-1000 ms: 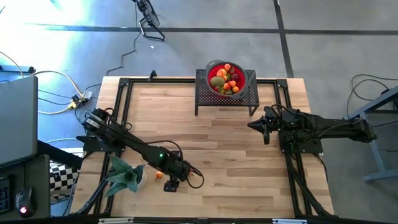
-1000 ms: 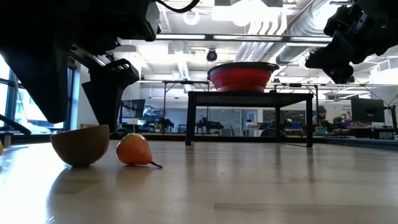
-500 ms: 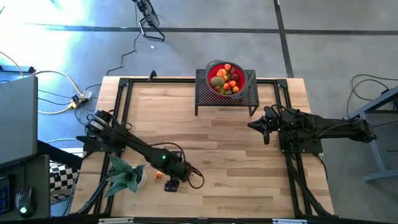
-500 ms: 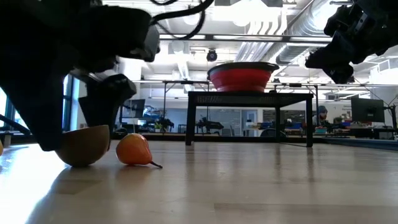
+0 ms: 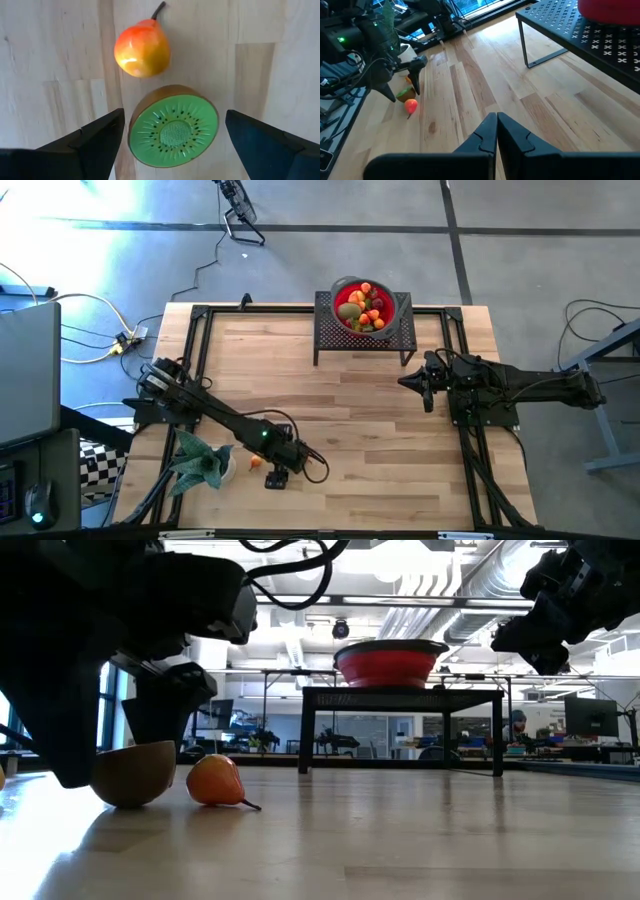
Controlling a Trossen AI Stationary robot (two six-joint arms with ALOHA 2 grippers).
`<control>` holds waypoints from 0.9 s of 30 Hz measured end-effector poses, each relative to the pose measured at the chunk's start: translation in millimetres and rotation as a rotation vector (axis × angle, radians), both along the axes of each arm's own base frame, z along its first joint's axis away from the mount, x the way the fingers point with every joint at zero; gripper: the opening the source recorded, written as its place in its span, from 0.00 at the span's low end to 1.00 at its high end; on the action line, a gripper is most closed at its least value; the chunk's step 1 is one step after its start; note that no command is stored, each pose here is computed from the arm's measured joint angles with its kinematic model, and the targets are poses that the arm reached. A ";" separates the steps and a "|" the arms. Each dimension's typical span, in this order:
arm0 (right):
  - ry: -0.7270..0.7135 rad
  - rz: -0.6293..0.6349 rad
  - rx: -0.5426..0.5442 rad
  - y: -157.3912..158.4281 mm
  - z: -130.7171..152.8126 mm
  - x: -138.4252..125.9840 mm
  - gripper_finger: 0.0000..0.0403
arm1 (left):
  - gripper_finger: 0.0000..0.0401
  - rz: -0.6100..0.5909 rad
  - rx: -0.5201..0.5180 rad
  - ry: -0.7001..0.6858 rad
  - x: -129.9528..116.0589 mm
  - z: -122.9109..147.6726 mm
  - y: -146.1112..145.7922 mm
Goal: Pick & Place Fruit
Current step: Put the half kiwi into the strainer on the shelf
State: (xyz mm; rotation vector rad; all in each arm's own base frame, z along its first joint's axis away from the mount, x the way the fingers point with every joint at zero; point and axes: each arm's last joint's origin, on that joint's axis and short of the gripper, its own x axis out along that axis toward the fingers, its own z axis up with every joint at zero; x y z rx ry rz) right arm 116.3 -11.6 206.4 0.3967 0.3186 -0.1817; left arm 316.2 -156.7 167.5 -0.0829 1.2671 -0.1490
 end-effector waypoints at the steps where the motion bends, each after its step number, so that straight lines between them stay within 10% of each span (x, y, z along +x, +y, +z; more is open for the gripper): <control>1: 0.001 0.000 0.000 0.0 -0.1 0.0 0.01 | 0.85 0.000 -0.001 -0.002 0.2 0.1 -0.1; 15: 0.002 0.000 0.000 0.0 -0.2 0.0 0.01 | 0.62 0.038 -0.014 0.003 0.4 0.1 -0.1; 27: 0.002 0.000 0.000 0.0 -0.2 0.0 0.01 | 0.64 0.115 -0.037 0.015 0.4 0.3 0.0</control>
